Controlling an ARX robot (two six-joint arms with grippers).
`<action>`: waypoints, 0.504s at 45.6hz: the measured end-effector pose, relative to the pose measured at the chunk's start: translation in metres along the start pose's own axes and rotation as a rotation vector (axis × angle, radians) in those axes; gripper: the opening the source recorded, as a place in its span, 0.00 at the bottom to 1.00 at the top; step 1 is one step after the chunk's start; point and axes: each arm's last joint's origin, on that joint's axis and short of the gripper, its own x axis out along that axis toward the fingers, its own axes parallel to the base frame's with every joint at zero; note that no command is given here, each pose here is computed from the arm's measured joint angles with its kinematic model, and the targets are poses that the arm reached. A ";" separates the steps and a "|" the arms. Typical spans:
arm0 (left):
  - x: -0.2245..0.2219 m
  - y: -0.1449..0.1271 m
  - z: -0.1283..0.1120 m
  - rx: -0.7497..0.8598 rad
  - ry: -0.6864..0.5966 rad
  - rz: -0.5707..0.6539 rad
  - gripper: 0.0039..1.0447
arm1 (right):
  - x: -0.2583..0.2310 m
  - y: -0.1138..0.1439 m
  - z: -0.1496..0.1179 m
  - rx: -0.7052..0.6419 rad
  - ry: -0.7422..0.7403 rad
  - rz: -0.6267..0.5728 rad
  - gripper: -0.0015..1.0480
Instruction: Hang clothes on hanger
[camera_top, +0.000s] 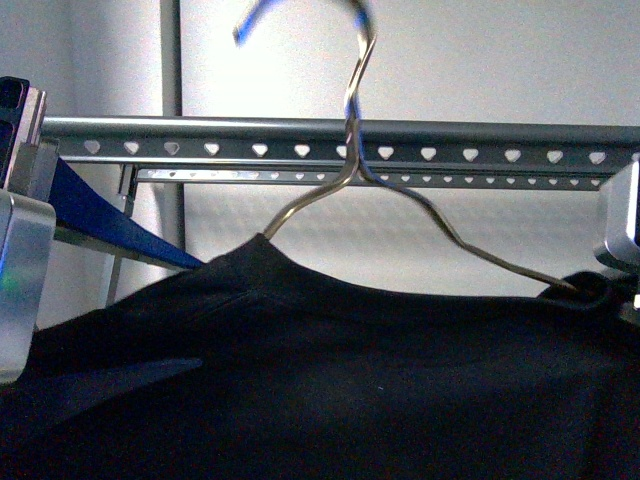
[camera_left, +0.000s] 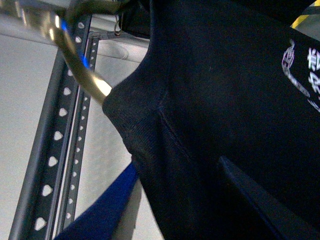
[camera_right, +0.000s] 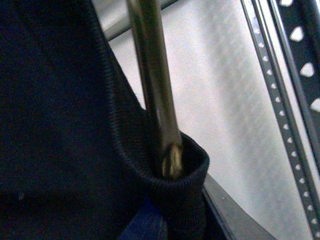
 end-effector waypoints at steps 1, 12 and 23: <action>0.000 0.000 0.000 0.000 -0.002 0.000 0.53 | -0.001 0.003 -0.004 0.017 0.011 -0.002 0.08; 0.000 0.001 0.001 0.003 -0.003 0.002 0.92 | -0.007 0.028 -0.038 0.198 0.095 -0.004 0.04; 0.000 0.001 0.000 0.002 0.004 0.002 0.94 | -0.011 0.045 -0.063 0.569 0.287 0.007 0.04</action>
